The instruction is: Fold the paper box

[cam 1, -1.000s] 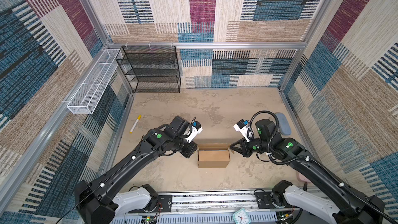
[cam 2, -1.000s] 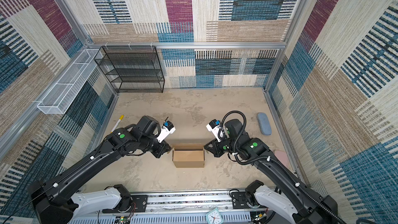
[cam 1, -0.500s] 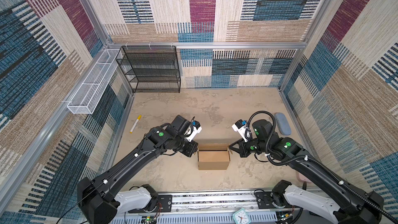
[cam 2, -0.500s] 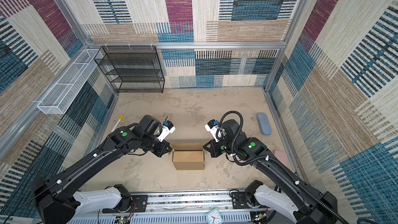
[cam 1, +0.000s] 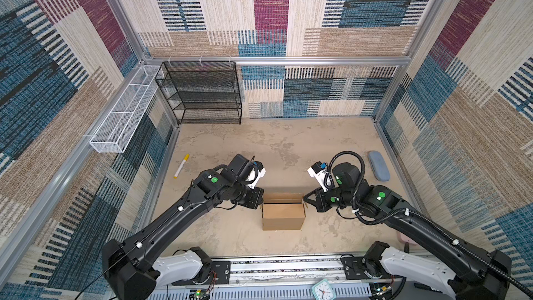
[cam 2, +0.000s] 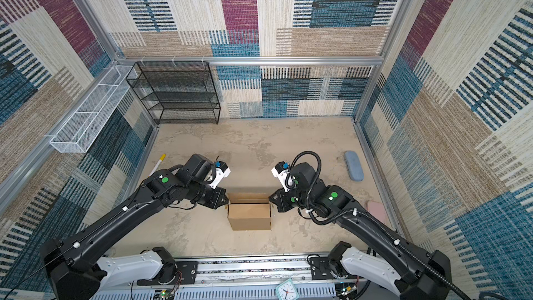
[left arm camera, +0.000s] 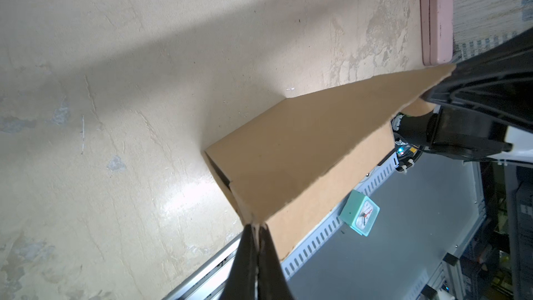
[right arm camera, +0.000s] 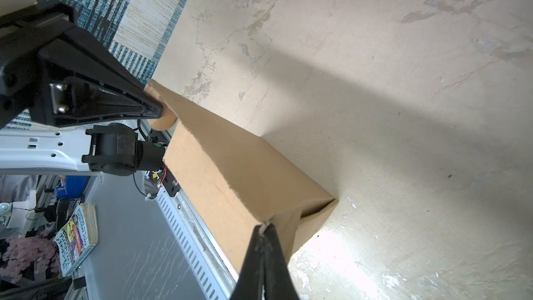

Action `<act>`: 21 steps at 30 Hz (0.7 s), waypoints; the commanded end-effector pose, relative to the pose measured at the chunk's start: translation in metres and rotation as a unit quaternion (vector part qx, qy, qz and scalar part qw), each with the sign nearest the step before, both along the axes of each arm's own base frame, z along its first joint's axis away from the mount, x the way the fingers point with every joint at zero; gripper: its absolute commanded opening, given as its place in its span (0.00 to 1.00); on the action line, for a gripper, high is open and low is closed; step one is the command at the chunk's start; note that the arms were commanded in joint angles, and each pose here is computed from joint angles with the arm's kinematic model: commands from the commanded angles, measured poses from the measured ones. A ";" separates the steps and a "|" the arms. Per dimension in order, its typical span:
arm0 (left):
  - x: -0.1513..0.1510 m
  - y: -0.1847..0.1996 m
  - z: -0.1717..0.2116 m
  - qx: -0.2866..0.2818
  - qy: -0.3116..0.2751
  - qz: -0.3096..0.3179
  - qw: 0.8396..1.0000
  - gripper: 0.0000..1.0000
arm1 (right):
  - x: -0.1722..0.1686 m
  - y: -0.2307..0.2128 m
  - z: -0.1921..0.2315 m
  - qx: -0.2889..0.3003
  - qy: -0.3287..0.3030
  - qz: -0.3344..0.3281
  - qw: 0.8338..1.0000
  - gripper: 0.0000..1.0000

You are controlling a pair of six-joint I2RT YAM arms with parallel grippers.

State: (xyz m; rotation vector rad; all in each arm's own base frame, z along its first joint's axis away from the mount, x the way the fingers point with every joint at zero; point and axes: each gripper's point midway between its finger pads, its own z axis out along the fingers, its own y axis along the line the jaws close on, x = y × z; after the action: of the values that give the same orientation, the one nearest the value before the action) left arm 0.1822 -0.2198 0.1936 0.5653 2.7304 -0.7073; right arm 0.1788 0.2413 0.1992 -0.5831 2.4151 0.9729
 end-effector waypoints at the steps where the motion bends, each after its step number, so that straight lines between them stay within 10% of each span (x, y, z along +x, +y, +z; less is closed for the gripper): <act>1: -0.003 -0.016 0.009 -0.047 0.017 0.006 0.999 0.00 | -0.002 0.006 0.000 0.012 0.014 -0.009 1.000 0.02; 21: -0.009 -0.008 0.005 -0.077 0.027 0.102 0.991 0.00 | -0.013 0.014 -0.004 0.029 0.028 -0.039 0.998 0.00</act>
State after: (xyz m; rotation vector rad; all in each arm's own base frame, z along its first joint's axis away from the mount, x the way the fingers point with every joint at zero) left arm 0.1697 -0.2146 0.1886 0.2504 2.7531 -0.7843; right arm 0.1741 0.2518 0.1949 -0.4526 2.4132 0.9721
